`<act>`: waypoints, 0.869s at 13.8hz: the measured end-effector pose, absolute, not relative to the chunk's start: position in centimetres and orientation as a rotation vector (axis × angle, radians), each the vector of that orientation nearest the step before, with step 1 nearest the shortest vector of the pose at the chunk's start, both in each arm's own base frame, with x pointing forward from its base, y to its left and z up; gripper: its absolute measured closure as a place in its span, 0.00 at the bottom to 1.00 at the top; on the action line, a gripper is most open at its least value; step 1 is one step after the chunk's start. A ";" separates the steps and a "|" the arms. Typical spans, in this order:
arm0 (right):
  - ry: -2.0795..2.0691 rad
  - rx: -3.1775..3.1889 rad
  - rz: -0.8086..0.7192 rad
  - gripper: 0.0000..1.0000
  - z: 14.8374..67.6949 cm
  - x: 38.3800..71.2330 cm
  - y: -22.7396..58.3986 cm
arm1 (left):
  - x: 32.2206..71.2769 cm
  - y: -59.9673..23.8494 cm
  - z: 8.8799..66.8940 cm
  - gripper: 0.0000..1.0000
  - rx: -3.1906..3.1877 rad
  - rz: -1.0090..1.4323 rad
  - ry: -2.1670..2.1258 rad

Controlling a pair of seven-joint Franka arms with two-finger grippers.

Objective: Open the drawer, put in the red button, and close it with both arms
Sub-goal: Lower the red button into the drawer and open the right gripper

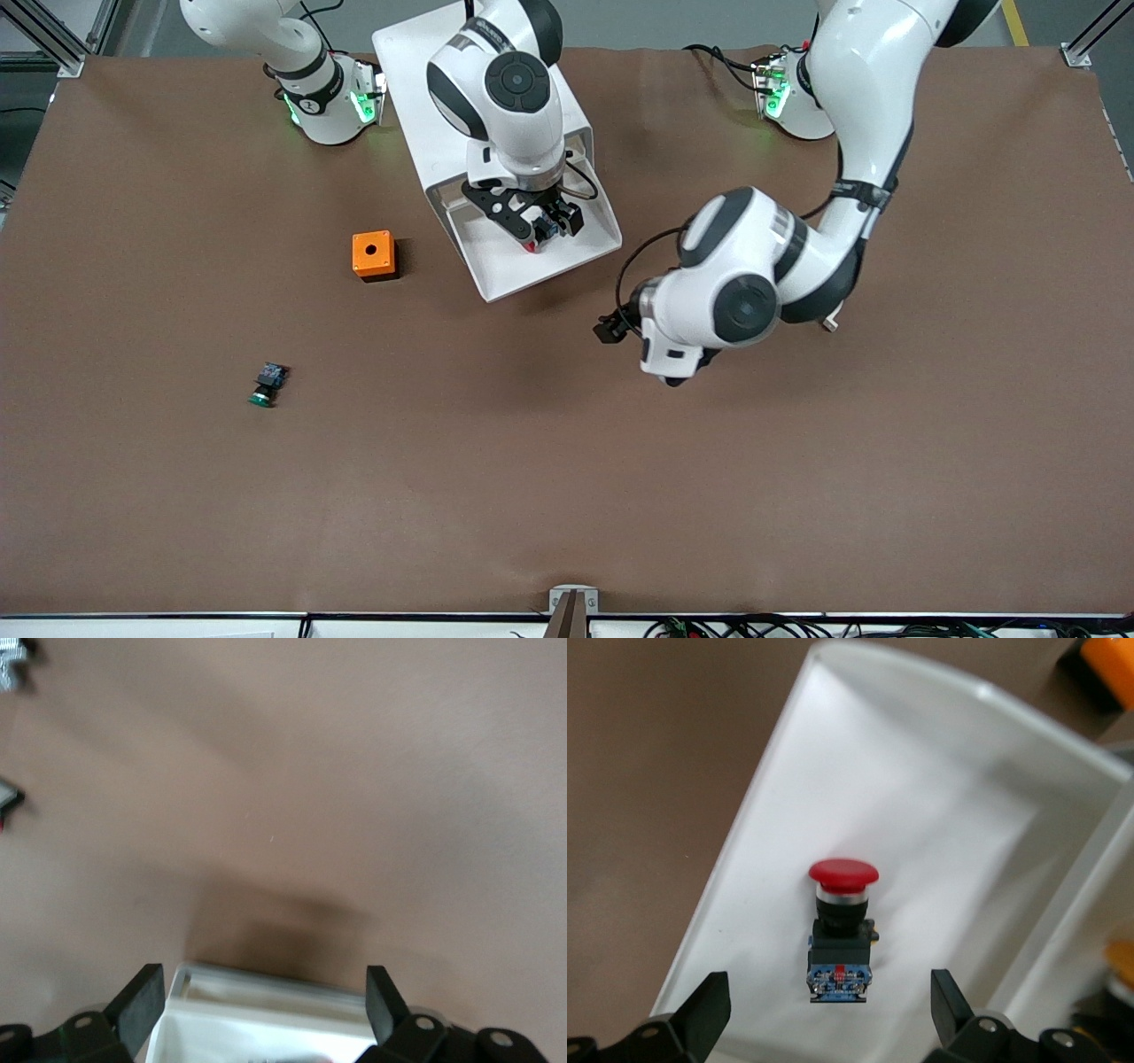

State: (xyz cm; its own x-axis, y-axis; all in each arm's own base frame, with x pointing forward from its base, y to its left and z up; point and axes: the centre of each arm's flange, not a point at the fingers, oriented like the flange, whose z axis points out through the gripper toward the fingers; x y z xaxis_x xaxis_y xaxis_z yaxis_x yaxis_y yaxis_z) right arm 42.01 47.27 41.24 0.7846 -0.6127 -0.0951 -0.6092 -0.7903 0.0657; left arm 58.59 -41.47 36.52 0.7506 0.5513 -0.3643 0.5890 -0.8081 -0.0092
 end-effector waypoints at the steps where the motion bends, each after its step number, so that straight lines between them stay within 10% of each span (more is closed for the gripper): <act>1: -0.958 2.952 -0.180 0.00 43.4 43.8 46.0 | 58.3 -42.4 36.3 0.00 2.878 -0.457 0.896; 12: -0.410 3.033 -0.241 0.00 52.6 59.5 17.5 | 54.4 -48.7 32.5 0.00 2.993 -0.120 0.649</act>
